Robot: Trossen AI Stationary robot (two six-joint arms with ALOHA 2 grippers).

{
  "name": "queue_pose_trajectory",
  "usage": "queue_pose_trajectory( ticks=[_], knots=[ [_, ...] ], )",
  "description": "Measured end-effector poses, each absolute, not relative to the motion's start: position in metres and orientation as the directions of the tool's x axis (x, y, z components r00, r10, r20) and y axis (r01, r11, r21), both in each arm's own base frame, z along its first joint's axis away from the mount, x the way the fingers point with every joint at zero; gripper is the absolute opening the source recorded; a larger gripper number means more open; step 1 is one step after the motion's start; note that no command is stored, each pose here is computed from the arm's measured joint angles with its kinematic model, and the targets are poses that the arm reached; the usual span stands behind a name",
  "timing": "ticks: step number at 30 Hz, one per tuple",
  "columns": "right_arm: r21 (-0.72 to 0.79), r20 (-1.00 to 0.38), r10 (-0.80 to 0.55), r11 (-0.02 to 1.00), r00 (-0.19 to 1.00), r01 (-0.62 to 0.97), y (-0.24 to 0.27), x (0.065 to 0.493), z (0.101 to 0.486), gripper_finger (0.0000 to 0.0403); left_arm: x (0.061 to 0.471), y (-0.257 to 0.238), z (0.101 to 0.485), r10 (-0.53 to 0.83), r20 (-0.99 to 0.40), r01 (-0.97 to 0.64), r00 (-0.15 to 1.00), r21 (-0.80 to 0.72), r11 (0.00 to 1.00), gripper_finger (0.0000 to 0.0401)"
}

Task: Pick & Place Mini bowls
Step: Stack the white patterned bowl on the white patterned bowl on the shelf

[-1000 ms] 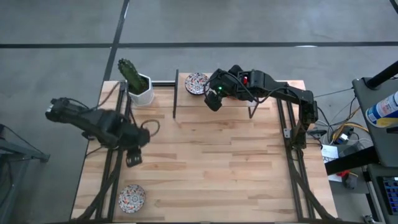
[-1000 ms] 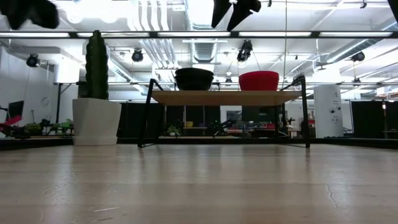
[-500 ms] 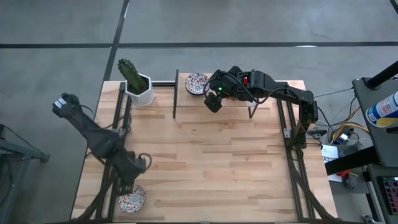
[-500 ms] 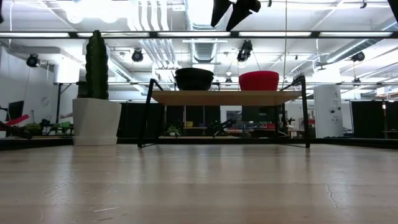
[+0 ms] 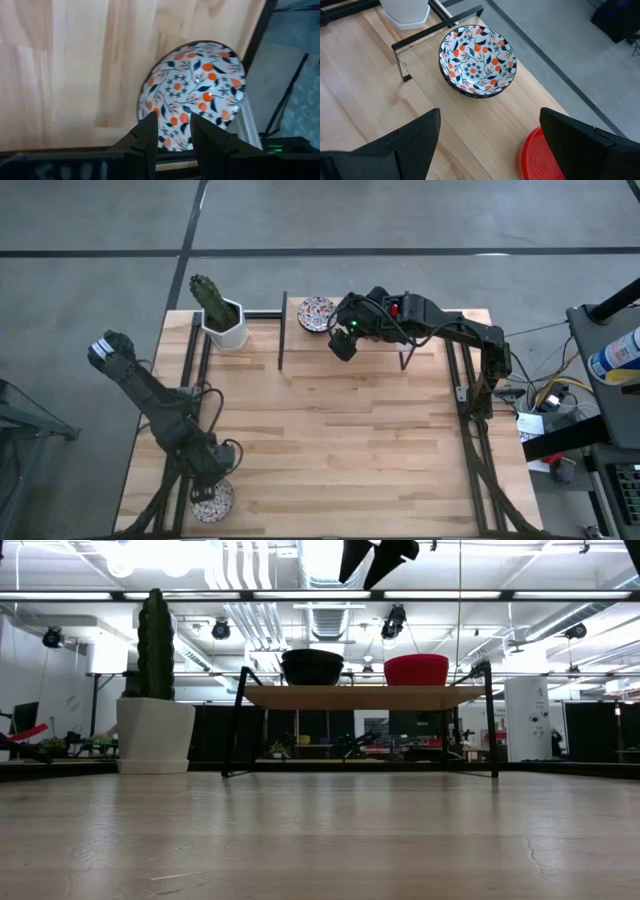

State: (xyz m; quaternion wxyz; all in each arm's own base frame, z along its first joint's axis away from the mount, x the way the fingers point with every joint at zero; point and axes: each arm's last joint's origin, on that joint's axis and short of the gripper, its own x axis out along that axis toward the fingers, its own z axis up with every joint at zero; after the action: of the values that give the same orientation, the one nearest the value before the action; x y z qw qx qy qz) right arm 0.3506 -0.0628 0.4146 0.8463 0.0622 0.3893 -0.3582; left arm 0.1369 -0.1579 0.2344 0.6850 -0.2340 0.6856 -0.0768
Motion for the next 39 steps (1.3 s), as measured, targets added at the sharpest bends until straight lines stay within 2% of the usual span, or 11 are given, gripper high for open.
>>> queue_pose_trajectory(
  ticks=[20,28,31,35,39],
  knots=[
    [-0.159,-0.704,-0.557,0.729,0.442,0.666,-0.062,0.351,0.415,0.0338,0.128,-0.149,0.191,-0.394,-0.919,-0.244,0.009,-0.384,0.89,0.0108],
    [-0.16,-0.703,-0.557,0.729,0.442,0.665,-0.062,0.351,0.415,0.0338,0.128,-0.15,0.181,-0.44,-0.897,-0.288,0.03,-0.43,0.856,0.0106],
    [-0.161,-0.703,-0.557,0.73,0.441,0.665,-0.062,0.351,0.415,0.0338,0.127,-0.148,0.178,-0.43,-0.903,-0.329,0.02,-0.412,0.85,0.0083],
    [-0.164,-0.704,-0.557,0.731,0.441,0.662,-0.062,0.35,0.415,0.0338,0.127,-0.147,0.176,-0.432,-0.902,-0.37,0.022,-0.409,0.834,0.0015],
    [-0.172,-0.706,-0.557,0.734,0.437,0.657,-0.062,0.35,0.414,0.0338,0.127,-0.145,0.173,-0.435,-0.9,-0.41,0.025,-0.406,0.817,0.0007]
  ],
)
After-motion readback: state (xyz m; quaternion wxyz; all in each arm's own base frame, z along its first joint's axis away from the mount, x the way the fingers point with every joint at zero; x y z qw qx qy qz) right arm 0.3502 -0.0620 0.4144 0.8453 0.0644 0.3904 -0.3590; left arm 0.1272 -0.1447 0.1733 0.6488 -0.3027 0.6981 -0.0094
